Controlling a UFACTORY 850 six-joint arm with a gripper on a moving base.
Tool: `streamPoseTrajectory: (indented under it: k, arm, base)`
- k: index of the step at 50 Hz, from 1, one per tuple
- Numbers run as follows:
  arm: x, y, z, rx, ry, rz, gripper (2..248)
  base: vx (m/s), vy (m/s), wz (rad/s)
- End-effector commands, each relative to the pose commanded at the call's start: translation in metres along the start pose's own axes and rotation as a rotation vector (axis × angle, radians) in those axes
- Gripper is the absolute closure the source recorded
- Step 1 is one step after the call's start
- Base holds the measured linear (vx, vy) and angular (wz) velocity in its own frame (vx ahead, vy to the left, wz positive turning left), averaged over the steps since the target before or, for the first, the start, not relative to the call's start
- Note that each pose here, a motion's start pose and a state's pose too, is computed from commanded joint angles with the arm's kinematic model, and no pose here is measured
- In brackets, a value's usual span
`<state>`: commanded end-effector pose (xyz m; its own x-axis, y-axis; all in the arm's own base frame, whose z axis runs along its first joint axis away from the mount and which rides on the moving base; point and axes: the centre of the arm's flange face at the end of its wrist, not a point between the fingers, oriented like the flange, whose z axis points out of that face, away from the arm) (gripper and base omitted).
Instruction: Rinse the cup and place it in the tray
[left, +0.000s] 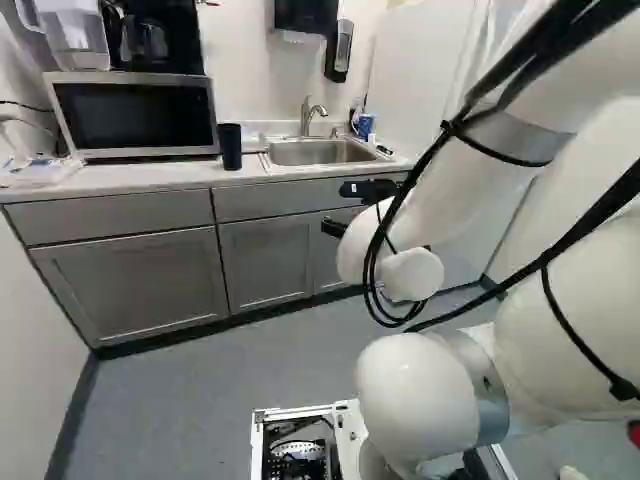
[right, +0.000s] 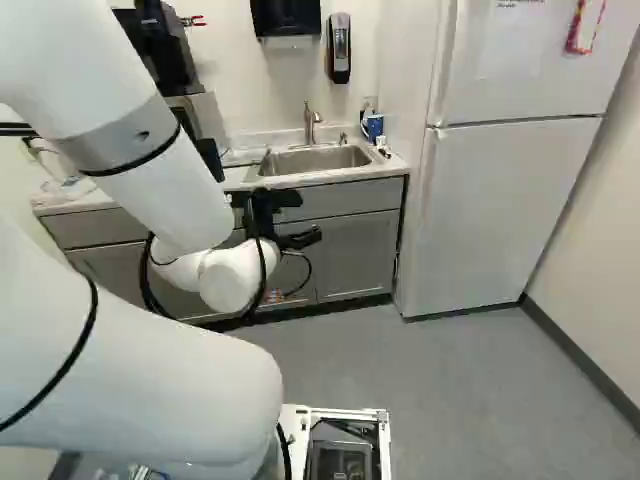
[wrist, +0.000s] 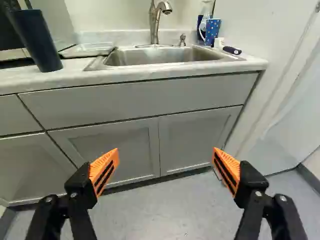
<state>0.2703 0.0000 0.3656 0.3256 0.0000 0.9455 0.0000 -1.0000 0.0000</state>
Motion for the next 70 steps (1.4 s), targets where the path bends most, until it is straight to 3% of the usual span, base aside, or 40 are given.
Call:
streamPoseTrajectory:
  k: [37, 70]
  arm:
    - [0.001, 0.000, -0.001, 0.000, 0.005, 0.000, 3]
    - [0.039, 0.000, 0.012, 0.000, 0.088, 0.000, 3]
  base:
    - [0.000, 0.000, 0.000]
    - [0.000, 0.000, 0.000]
